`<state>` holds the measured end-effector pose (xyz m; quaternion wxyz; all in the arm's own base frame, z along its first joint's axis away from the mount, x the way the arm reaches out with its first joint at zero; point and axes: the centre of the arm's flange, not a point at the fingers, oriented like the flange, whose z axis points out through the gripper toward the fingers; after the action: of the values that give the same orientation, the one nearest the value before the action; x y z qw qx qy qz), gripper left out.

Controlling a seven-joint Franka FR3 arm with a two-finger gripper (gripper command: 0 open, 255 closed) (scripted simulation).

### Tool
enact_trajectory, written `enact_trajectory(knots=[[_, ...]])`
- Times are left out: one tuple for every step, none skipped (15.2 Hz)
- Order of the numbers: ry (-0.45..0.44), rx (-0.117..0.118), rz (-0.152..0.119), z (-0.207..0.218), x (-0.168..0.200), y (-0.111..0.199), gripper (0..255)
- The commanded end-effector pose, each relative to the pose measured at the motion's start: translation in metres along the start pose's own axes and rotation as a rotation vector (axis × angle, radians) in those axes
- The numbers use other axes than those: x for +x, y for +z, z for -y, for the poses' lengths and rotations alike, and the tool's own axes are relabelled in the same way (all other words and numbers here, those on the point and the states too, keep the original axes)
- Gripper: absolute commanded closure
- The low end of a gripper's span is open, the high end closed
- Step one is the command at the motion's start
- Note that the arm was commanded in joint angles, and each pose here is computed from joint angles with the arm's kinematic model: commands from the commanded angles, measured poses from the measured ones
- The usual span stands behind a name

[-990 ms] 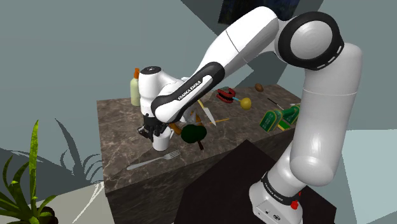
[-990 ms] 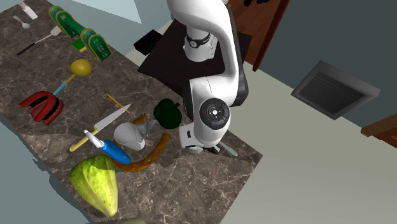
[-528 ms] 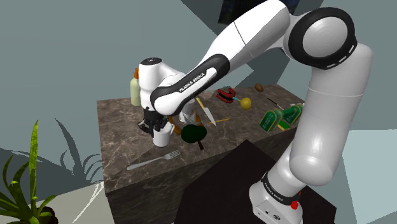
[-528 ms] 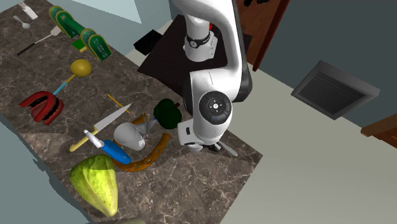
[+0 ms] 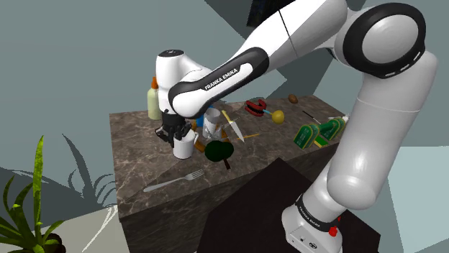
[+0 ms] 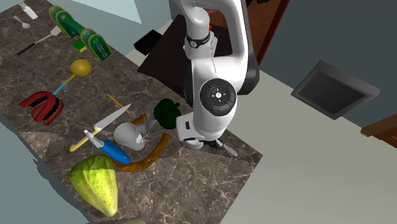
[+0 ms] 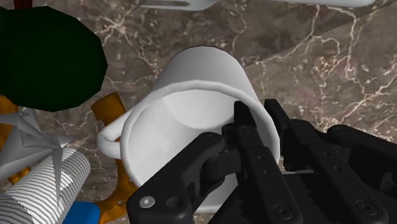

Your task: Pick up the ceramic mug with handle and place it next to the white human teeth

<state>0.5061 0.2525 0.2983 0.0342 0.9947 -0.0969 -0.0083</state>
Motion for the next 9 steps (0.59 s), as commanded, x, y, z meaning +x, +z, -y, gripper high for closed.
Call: enact_trajectory(knots=[[0.0,0.0,0.0,-0.001,-0.001,-0.01,255],[0.0,0.0,0.0,-0.002,-0.001,-0.015,255],[0.0,0.0,0.0,-0.002,-0.001,-0.02,255],[0.0,0.0,0.0,-0.002,-0.001,-0.025,255],[0.0,0.0,0.0,-0.003,-0.001,-0.031,255],[0.0,0.0,0.0,-0.003,-0.001,-0.036,255],[0.0,0.0,0.0,-0.004,-0.001,-0.041,255],[0.0,0.0,0.0,-0.004,-0.001,-0.046,255],[0.0,0.0,0.0,-0.004,-0.001,-0.052,255]])
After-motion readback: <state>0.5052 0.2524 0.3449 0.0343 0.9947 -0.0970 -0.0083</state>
